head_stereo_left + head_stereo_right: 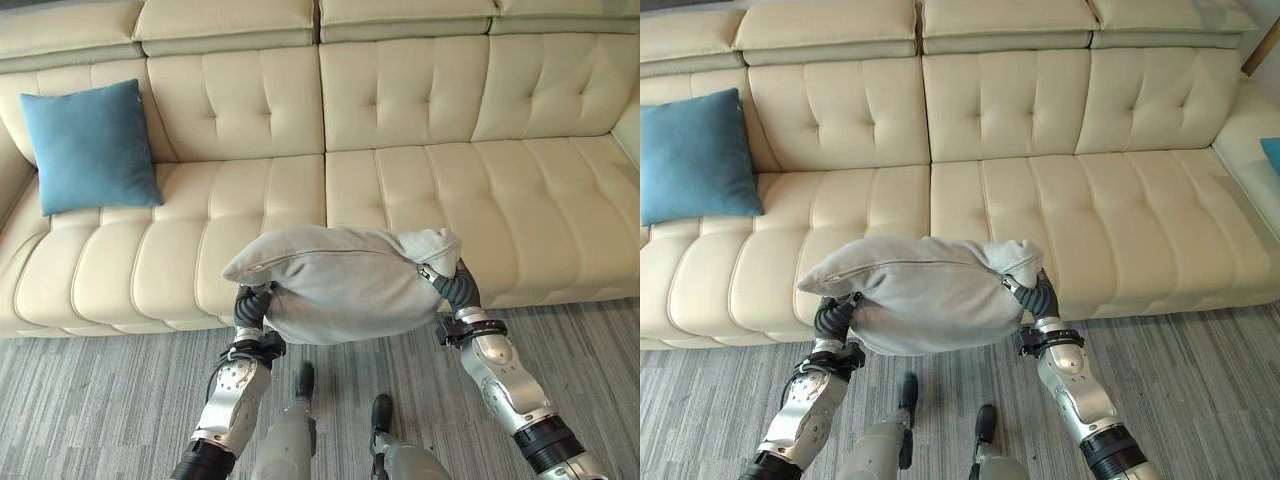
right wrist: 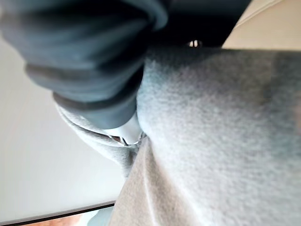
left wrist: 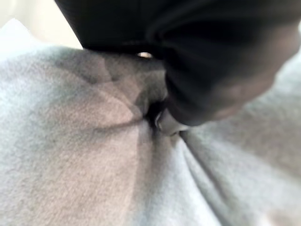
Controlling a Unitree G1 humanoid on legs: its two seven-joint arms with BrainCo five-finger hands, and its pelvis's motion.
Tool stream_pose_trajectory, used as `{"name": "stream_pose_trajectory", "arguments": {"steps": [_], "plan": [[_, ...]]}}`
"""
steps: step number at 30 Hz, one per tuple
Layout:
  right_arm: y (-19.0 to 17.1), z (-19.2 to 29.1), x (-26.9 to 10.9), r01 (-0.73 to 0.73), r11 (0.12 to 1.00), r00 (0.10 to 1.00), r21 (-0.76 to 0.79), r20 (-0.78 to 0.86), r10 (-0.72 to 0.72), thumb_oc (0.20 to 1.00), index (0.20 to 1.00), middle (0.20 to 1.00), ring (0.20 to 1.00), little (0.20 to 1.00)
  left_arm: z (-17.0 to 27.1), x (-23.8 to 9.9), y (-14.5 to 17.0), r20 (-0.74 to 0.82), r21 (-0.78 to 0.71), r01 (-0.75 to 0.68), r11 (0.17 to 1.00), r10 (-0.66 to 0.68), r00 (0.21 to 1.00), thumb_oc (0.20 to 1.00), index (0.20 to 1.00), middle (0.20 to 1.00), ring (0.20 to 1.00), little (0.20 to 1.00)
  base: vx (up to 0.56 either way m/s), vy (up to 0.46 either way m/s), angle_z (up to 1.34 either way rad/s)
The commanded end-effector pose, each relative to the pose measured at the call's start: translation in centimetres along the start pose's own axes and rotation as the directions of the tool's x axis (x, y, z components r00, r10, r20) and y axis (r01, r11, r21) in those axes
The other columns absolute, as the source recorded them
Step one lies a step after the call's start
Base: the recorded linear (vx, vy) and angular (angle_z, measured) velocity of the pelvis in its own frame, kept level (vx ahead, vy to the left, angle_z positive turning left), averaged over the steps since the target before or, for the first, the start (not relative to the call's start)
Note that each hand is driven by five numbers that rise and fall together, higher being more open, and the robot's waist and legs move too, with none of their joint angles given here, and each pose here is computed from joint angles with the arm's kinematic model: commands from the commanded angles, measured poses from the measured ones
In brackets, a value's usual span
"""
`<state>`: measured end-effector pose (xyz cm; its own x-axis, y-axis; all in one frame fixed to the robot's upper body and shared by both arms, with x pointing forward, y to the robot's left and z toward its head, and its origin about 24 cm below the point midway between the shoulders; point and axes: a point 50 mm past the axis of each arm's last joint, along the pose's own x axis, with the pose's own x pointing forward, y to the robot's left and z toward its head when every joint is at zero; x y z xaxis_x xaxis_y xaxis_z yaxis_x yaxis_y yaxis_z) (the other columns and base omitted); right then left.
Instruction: Pick up all the scattered cushions and arrange them neatly on the sofa.
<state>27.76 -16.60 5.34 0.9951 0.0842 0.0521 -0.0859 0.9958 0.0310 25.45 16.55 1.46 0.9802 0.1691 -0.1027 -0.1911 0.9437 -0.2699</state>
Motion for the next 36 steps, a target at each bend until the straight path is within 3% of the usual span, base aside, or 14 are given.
{"name": "stream_pose_trajectory", "arguments": {"steps": [1, 9, 18, 25, 30, 36], "plan": [[2.6, 3.3, 0.3, -0.118, 0.993, 0.976, 0.011, 0.183, 0.114, 0.200, 0.200, 0.200, 0.200, 0.200, 4.9, 0.3, -2.1, 0.239, 0.005, 0.148, 0.989, -0.145, 0.960, 0.200, 0.200, 0.200, 0.200, 0.200, 0.40, 0.225, -0.77], [3.5, 2.9, -0.1, -0.129, 0.991, 0.977, 0.035, 0.176, 0.121, 0.200, 0.200, 0.200, 0.200, 0.200, 5.9, 0.5, -1.9, 0.252, 0.136, 0.183, 0.974, -0.213, 0.944, 0.200, 0.200, 0.200, 0.200, 0.200, 0.22, 0.212, -0.24], [2.9, 3.0, -0.1, -0.086, 0.993, 0.980, 0.085, 0.189, 0.069, 0.200, 0.200, 0.200, 0.200, 0.200, 7.2, 0.9, -3.3, 0.321, 0.153, 0.214, 0.965, -0.253, 0.913, 0.200, 0.200, 0.200, 0.200, 0.200, 0.18, -0.036, 0.22], [3.5, 3.4, 0.3, -0.120, 0.991, 0.974, 0.060, 0.200, 0.106, 0.200, 0.200, 0.200, 0.200, 0.200, 6.6, 0.8, -4.0, 0.311, 0.143, 0.209, 0.967, -0.244, 0.918, 0.200, 0.200, 0.200, 0.200, 0.200, 0.17, -0.094, 0.13], [4.7, 6.9, 3.5, -0.126, 0.992, 0.943, -0.008, 0.309, 0.122, 0.200, 0.200, 0.200, 0.200, 0.200, 8.9, 2.8, -6.5, 0.400, 0.180, 0.189, 0.965, -0.247, 0.883, 0.200, 0.200, 0.200, 0.200, 0.200, 0.12, -0.057, 0.13], [6.4, 13.6, 8.6, -0.097, 0.990, 0.894, -0.107, 0.428, 0.134, 0.200, 0.200, 0.200, 0.200, 0.200, 15.6, 6.9, -10.9, 0.540, 0.262, 0.157, 0.952, -0.280, 0.794, 0.200, 0.200, 0.200, 0.200, 0.200, -0.03, -0.027, 0.09]]}}
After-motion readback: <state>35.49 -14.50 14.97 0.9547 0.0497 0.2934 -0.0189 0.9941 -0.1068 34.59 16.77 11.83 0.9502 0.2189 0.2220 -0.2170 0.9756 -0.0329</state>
